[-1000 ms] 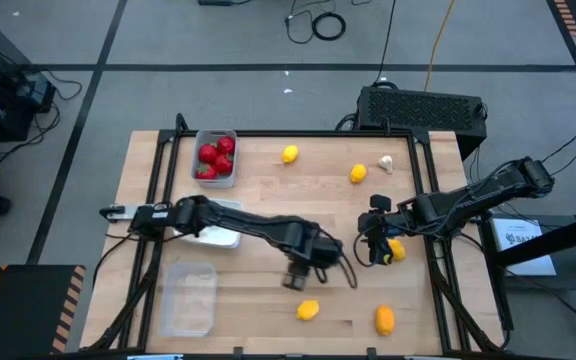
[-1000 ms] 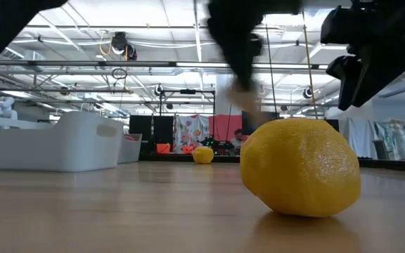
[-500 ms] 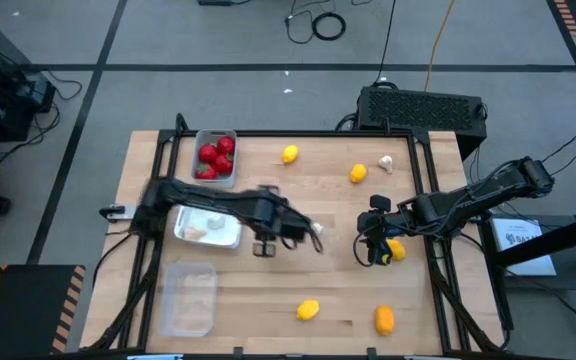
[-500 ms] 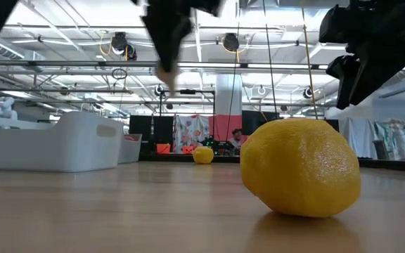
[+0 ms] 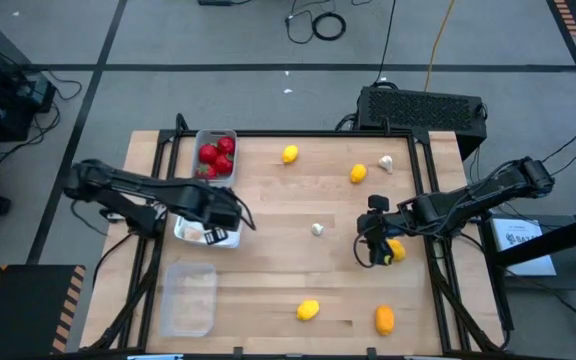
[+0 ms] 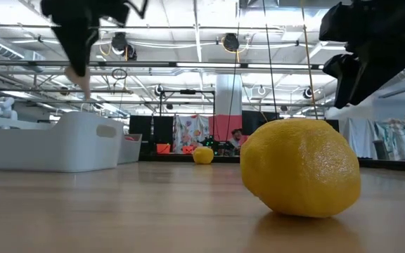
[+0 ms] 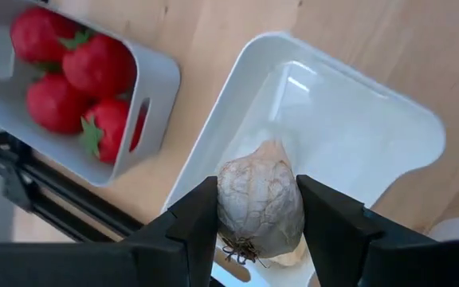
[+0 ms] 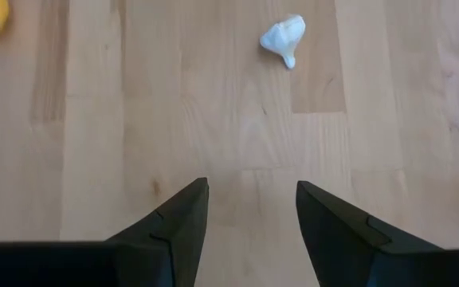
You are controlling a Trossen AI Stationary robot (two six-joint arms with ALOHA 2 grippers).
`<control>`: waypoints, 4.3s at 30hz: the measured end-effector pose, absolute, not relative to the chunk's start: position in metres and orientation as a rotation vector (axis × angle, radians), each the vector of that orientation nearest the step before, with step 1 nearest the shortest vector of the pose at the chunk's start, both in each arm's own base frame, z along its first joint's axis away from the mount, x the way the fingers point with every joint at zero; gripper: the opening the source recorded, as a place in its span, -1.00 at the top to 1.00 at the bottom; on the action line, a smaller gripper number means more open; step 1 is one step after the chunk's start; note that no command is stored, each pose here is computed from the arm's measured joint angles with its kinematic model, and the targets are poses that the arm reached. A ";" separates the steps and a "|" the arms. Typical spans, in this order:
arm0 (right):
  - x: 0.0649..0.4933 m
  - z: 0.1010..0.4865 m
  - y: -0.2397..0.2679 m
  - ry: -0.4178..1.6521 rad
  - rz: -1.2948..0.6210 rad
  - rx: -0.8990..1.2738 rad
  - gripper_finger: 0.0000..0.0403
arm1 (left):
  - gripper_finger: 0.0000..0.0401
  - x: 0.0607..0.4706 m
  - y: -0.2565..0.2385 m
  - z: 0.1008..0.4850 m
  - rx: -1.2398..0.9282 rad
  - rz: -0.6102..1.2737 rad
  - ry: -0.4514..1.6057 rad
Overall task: Sort produce into baskets
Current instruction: Put the white garlic into the white bin
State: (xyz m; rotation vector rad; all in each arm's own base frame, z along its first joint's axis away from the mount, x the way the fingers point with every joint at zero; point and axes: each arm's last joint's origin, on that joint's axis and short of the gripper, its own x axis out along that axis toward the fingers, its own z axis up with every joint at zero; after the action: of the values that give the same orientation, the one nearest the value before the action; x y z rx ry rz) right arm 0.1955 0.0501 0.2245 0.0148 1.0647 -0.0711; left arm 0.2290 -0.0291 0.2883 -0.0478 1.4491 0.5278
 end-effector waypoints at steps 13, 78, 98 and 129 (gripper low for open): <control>0.194 0.224 0.050 1.080 -0.065 -0.004 0.09 | 0.11 0.204 -0.023 0.242 0.010 0.662 1.537; 0.153 0.184 -0.197 1.201 -1.094 0.603 0.09 | -0.25 0.352 -0.065 0.252 0.240 0.141 0.262; 0.136 0.171 -0.224 1.208 -1.057 0.779 0.09 | -0.25 0.352 -0.065 0.252 0.245 0.131 0.264; 0.152 0.170 -0.218 1.287 -1.038 0.690 0.32 | -0.25 0.351 -0.065 0.247 0.254 0.127 0.318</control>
State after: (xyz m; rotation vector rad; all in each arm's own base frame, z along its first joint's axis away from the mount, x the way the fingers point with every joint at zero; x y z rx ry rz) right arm 0.1523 -0.2182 0.1701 0.6901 1.2865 -1.0384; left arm 0.3507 -0.0647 0.2466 0.2536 0.3177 0.1266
